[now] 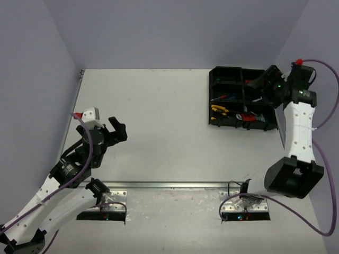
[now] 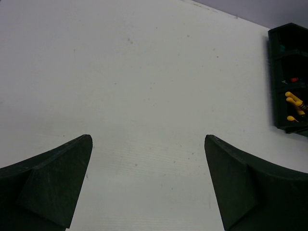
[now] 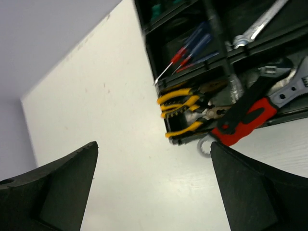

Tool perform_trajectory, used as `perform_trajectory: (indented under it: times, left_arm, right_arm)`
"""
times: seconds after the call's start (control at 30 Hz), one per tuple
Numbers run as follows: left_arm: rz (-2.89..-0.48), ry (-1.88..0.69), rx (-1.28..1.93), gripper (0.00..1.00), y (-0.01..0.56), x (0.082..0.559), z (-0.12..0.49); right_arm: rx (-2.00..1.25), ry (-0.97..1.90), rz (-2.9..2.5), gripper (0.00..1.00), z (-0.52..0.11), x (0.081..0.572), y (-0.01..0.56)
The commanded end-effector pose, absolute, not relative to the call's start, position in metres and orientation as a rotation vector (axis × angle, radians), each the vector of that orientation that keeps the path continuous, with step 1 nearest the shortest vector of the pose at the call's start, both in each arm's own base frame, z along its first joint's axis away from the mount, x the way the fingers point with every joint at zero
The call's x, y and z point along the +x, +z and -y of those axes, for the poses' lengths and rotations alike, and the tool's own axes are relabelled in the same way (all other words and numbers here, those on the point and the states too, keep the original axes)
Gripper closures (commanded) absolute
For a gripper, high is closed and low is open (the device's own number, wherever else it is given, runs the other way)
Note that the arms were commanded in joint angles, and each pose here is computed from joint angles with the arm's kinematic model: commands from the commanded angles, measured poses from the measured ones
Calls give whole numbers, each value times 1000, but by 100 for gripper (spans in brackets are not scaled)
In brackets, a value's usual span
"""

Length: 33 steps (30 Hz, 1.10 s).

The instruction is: Sort the tools into containers

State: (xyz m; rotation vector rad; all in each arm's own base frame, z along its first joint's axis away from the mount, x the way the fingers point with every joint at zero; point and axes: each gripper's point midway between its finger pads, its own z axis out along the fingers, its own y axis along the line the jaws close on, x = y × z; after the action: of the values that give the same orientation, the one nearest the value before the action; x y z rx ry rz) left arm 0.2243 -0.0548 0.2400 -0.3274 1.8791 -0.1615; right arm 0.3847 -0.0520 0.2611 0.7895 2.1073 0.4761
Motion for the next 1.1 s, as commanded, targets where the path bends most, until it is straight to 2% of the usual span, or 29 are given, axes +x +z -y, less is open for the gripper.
perform_trajectory:
  times: [0.0,0.1,0.13,0.17,0.4,0.6,1.07]
  left_arm:
    - [-1831,-131,-393,0,255,242,43]
    - [-1837,-109,-418,0,253,249,36]
    - [-1837,-99,-423,0,253,250,35]
    - [-1828,-83,-443,0,256,250,31]
    - [-1821,19,-464,0,257,240,12]
    - [-1783,14,-507,0,243,232,4]
    - [-1793,-62,-416,0,239,235,20]
  right_arm:
    - [295,225,-2195,1,-3,340,274]
    - [108,186,-2125,1,-24,298,274]
    - [78,177,-2175,1,-29,294,253]
    - [37,172,-2057,1,-32,272,270]
    - [35,219,-1963,1,-36,209,250]
    - [-4,231,-1916,1,-38,194,243]
    - [77,183,-1899,1,-27,203,219]
